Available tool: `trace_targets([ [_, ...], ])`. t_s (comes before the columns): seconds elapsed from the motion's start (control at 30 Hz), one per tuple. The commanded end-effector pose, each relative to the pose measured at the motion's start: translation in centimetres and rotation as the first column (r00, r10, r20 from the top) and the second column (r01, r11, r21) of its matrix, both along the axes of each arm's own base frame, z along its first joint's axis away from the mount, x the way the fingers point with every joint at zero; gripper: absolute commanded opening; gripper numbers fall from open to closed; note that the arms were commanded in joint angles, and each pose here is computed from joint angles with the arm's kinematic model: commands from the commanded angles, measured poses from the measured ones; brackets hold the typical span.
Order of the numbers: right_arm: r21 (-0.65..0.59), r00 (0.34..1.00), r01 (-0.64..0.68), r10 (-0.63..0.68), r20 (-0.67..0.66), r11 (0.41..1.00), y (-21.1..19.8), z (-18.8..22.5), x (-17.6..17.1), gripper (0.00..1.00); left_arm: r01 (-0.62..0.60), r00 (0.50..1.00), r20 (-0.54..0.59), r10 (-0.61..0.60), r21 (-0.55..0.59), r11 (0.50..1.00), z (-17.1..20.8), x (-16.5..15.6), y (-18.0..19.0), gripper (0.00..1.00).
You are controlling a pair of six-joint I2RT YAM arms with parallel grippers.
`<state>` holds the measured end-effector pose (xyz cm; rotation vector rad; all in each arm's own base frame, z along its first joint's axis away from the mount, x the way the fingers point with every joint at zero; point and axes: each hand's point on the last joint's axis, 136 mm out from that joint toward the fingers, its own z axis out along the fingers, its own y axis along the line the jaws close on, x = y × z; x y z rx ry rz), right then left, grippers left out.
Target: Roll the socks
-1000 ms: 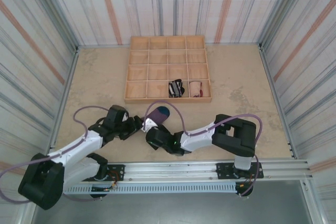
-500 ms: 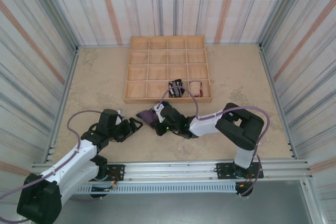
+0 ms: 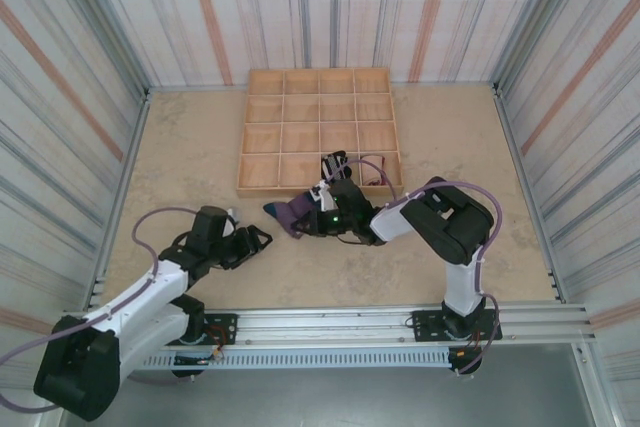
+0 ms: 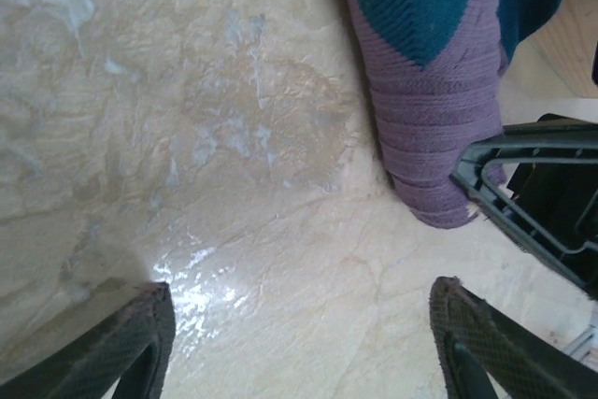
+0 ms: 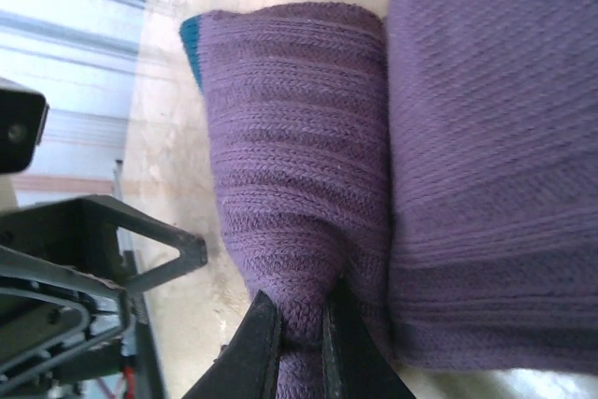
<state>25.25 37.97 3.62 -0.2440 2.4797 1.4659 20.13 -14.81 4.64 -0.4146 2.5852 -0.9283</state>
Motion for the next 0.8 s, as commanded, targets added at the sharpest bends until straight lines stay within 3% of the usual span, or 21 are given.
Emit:
trace_targets([
  [0.0, -0.159, 0.937, 0.117, -0.162, -0.311, 0.980, -3.0, -5.9, -1.0, 0.00, 0.015, 0.995, 0.100, -0.018, 0.032, 0.999, 1.7, 2.8, -0.4, 0.68],
  [0.2, -0.213, 0.867, 0.212, -0.284, -0.410, 0.954, -4.6, -7.2, -0.4, 0.00, 0.060, 0.993, 0.103, -0.060, 0.002, 0.998, 1.3, 5.6, -2.4, 0.64],
  [0.3, -0.243, 0.848, 0.236, -0.321, -0.421, 0.941, -5.3, -7.6, -0.4, 0.00, 0.066, 0.990, 0.125, -0.064, -0.011, 0.998, 1.4, 6.9, -3.1, 0.70],
  [0.47, -0.271, 0.839, 0.237, -0.337, -0.427, 0.933, -5.6, -8.0, -0.3, 0.00, 0.076, 0.984, 0.161, -0.075, 0.000, 0.997, 1.5, 8.5, -4.1, 0.71],
  [0.67, -0.265, 0.835, 0.244, -0.341, -0.432, 0.933, -5.8, -8.0, -0.1, 0.00, 0.067, 0.989, 0.129, -0.066, 0.002, 0.998, 0.0, 9.6, -4.8, 0.64],
  [0.77, -0.258, 0.835, 0.243, -0.337, -0.435, 0.935, -5.9, -7.9, -0.1, 0.00, 0.052, 0.992, 0.115, -0.052, 0.004, 0.999, -0.7, 9.8, -5.0, 0.55],
])
